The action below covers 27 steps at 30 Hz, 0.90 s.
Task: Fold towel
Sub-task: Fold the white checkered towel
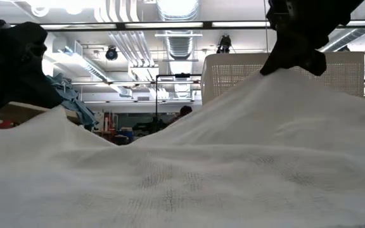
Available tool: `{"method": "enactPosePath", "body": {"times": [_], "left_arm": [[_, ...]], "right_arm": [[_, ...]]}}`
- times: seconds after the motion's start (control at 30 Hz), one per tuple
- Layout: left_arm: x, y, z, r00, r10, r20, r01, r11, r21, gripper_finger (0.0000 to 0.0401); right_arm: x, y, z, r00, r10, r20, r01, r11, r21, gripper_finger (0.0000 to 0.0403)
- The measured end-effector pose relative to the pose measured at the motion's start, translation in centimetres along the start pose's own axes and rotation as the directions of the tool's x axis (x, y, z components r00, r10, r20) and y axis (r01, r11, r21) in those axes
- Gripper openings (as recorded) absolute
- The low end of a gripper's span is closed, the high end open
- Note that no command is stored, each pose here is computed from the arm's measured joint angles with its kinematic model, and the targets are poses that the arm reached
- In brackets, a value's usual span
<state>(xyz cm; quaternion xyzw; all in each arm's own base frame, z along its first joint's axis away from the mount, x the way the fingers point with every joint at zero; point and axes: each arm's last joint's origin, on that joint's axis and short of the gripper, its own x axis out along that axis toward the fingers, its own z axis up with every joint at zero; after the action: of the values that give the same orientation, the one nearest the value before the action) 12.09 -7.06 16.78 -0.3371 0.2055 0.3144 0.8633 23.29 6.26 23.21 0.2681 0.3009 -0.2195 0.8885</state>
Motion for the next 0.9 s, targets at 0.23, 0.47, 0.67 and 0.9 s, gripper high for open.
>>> {"method": "enactPosePath", "body": {"times": [0.23, 0.47, 0.67, 0.9], "left_arm": [[-0.3, 0.0, 0.4, 1.000, -0.027, 0.000, 0.027, 0.999, -0.035, 0.0075], [-1.3, 0.8, 1.8, 0.997, -0.054, 0.058, 0.058, 0.996, -0.068, 0.0075], [-1.6, 1.1, 1.7, 0.995, -0.072, -0.074, 0.066, 0.994, -0.081, 0.0075], [-0.6, 1.5, 1.1, 0.998, 0.045, -0.038, -0.048, 0.997, -0.066, 0.0075]], "right_arm": [[-1.3, -0.4, 0.6, 1.000, 0.025, 0.018, -0.024, 0.999, -0.028, 0.0000], [-1.8, -1.4, 1.3, 0.999, -0.022, 0.034, 0.023, 0.999, -0.032, 0.0000], [-0.4, -2.4, 1.3, 0.992, -0.126, -0.006, 0.126, 0.991, -0.045, 0.0000], [0.9, -2.5, 1.0, 0.985, -0.167, -0.037, 0.165, 0.984, -0.063, 0.0000]]}}
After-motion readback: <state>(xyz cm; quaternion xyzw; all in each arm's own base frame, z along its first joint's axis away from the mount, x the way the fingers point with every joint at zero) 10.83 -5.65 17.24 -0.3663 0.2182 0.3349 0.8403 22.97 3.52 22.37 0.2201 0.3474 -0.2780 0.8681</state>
